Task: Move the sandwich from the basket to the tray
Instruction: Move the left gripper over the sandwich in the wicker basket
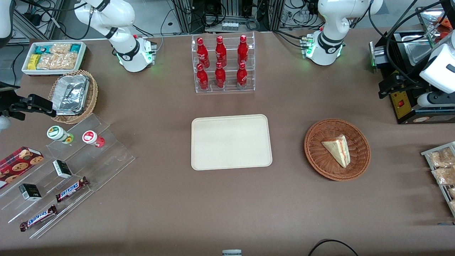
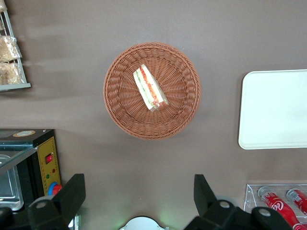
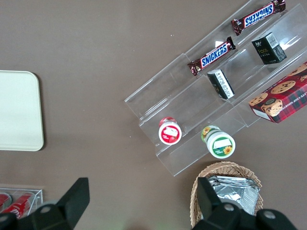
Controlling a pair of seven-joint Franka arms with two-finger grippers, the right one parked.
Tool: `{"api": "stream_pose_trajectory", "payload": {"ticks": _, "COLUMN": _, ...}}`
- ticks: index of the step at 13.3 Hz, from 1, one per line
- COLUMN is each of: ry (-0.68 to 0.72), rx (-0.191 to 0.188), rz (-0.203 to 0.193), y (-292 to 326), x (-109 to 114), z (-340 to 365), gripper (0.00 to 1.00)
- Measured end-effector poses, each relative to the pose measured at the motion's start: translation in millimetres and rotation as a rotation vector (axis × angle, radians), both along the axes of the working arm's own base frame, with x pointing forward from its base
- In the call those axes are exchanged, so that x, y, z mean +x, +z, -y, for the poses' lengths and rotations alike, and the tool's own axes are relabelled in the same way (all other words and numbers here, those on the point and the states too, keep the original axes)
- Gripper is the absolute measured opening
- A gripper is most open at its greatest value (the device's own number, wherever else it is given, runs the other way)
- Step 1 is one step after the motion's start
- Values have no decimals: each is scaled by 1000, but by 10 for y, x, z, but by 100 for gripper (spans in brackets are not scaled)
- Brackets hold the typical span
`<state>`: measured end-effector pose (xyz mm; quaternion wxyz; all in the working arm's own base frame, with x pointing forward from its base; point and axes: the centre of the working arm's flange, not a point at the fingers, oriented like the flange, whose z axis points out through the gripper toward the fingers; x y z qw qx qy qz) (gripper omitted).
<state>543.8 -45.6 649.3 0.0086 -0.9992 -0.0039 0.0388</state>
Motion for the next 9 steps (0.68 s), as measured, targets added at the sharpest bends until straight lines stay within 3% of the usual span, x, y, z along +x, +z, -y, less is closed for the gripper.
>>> {"api": "stream_pose_trajectory", "payload": {"ticks": 5, "ry": 3, "rx": 23, "rz": -12, "y": -78, "x": 47, "z": -31, "gripper": 100}}
{"api": "stream_pose_trajectory", "payload": {"ticks": 9, "ry": 12, "rx": 34, "rz": -21, "y": -608, "x": 240, "z": -36, "gripper": 100}}
